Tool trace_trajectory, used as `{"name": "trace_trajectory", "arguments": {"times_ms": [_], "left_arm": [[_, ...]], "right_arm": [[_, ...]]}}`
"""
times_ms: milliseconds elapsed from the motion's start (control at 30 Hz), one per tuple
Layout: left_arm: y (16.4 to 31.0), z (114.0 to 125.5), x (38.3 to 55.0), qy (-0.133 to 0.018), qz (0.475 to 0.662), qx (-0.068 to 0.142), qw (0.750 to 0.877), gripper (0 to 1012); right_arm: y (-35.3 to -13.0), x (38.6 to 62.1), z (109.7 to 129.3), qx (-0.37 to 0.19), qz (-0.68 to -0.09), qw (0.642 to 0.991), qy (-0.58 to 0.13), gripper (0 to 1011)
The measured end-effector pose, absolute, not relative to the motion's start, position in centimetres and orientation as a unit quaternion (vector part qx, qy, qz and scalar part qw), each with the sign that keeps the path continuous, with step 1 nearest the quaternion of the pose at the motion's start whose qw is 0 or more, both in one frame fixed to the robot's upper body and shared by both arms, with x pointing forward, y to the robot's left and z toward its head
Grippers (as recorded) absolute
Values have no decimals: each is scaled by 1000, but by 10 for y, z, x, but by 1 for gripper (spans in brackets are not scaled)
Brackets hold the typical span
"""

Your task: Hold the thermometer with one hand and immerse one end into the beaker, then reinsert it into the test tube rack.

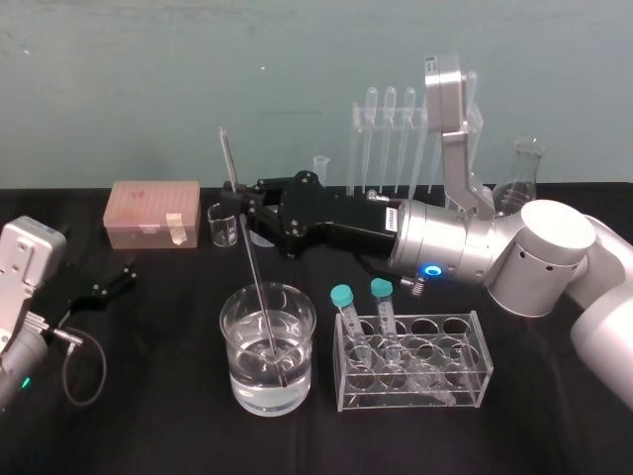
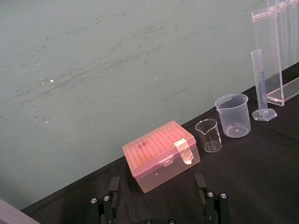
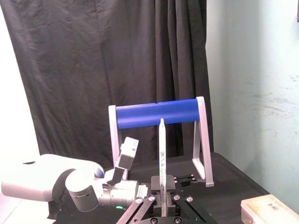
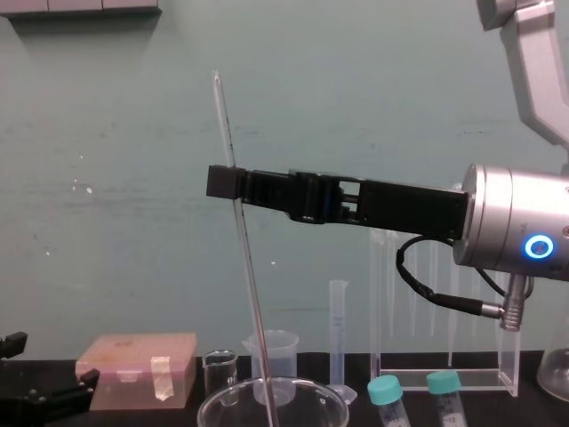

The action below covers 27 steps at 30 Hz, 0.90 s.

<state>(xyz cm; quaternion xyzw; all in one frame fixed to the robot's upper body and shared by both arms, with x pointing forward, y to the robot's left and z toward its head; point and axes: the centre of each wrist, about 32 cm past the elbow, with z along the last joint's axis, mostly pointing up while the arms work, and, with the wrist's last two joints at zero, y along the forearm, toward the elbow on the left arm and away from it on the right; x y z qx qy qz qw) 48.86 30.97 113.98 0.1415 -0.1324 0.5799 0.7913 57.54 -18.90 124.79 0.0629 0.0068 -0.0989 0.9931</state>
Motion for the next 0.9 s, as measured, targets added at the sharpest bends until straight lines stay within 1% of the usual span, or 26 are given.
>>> {"name": "trace_trajectory", "arguments": {"times_ms": [900], "left_arm": [[310, 1140, 489, -132, 580, 141, 791, 1008]], "right_arm": [[-189, 574, 1245, 62, -98, 993, 10, 57]]}}
